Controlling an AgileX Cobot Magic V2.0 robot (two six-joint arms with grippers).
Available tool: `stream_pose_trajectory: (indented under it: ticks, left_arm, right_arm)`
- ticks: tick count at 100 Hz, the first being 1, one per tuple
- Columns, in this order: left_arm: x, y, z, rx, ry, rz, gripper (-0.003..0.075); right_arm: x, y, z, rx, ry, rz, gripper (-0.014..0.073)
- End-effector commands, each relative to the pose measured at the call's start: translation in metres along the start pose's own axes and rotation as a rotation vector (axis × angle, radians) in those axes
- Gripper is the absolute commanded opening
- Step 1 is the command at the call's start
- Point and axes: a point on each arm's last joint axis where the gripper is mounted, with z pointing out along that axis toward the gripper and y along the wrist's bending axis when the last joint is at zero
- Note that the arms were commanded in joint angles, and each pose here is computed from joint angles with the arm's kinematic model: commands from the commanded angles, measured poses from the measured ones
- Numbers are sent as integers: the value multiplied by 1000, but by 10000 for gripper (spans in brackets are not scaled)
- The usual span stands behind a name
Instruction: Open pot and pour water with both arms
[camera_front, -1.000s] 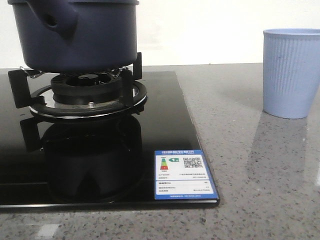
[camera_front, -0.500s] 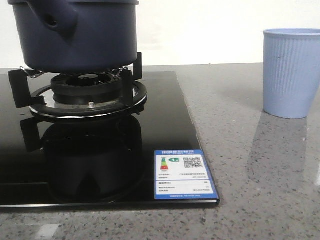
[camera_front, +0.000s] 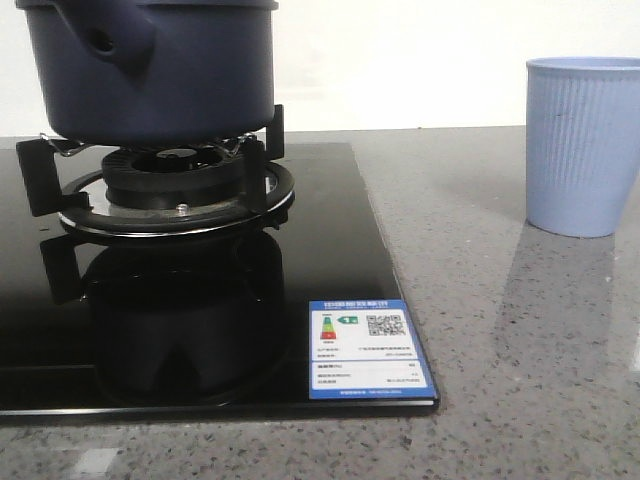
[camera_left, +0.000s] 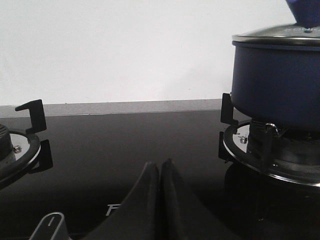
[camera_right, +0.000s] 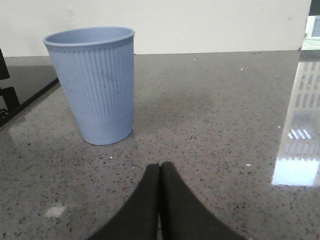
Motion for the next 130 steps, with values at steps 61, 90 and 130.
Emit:
stream_pose_trajectory:
  ticks: [61, 90, 130]
  left_arm:
    - [2, 0, -1, -2, -71, -16, -19]
    - [1, 1, -1, -2, -85, -228, -19]
    - [2, 3, -1, 0, -83, -813, -19]
  right_arm:
    - [1, 0, 0, 3, -70, -20, -74]
    - [-3, 1, 0, -16, -116, 141, -74]
    - [-9, 0, -1, -53, -166, 618, -74]
